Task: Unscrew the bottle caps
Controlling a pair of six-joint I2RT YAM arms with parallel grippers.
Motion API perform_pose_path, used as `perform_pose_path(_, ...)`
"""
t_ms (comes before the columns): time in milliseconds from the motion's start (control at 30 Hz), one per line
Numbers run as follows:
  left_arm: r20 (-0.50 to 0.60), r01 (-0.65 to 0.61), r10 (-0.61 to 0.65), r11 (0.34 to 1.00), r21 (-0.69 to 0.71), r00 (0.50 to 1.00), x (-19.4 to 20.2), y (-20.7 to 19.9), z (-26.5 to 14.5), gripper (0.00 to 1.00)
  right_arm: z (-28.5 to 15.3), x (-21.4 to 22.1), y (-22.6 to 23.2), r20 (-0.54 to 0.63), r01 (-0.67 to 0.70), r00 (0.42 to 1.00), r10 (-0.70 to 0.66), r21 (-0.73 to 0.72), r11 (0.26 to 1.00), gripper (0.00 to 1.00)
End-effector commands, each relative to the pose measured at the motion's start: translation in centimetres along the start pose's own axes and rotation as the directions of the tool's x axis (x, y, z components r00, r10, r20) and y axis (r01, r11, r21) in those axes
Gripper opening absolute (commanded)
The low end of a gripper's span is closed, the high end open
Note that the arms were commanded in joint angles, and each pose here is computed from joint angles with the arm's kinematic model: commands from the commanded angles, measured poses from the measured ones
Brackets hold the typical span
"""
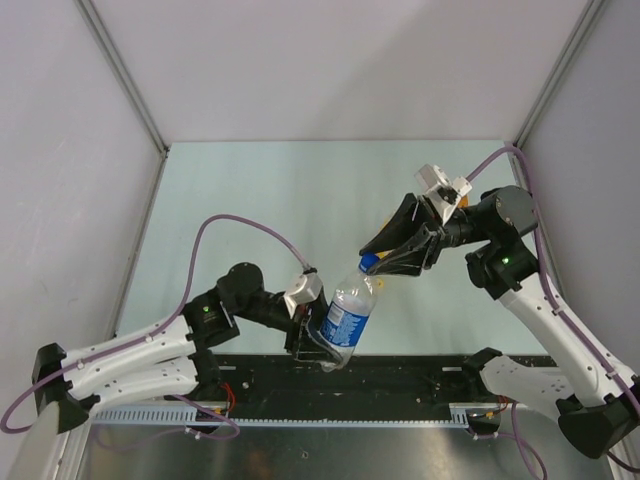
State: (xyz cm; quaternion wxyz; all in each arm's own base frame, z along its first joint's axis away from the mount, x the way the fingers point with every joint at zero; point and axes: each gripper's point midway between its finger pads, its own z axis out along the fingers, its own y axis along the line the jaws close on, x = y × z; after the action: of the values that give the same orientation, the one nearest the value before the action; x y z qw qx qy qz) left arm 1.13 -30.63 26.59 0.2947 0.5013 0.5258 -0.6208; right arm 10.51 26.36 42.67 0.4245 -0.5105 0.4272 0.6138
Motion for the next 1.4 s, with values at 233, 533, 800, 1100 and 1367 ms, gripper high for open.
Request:
perform_pose_path(233,0.069,-0.067,0.088,0.961,-0.268,0.994,-2.6,6.1,-0.7,0.36,-1.2,-1.8,-0.9,0.048,0.076,0.995,-0.082,0.113,0.991,0.79)
perform_pose_path(533,0.028,-0.032,0.053,0.872,-0.489,0.998,-1.5,10.3,-2.2,0.35,-3.4,-3.1,-4.7,0.128,-0.013,0.991,-0.032,0.336,0.942,0.96)
perform_pose_path(800,-0.044,-0.013,-0.026,0.704,-0.710,0.999,0.0,14.5,-4.7,0.29,-5.1,-2.7,-9.9,0.269,-0.252,0.955,0.127,0.505,0.825,0.99)
perform_pose_path(1100,-0.116,-0.090,-0.049,0.371,-0.924,0.992,0.5,17.3,-8.4,0.27,-6.9,-1.2,-13.8,0.358,-0.394,0.912,0.197,0.638,0.661,0.98)
perform_pose_path(1367,-0.243,-0.232,-0.099,0.107,-0.967,0.965,0.8,18.1,-9.9,0.21,-5.5,1.1,-15.9,0.327,-0.403,0.915,0.234,0.737,0.542,0.98)
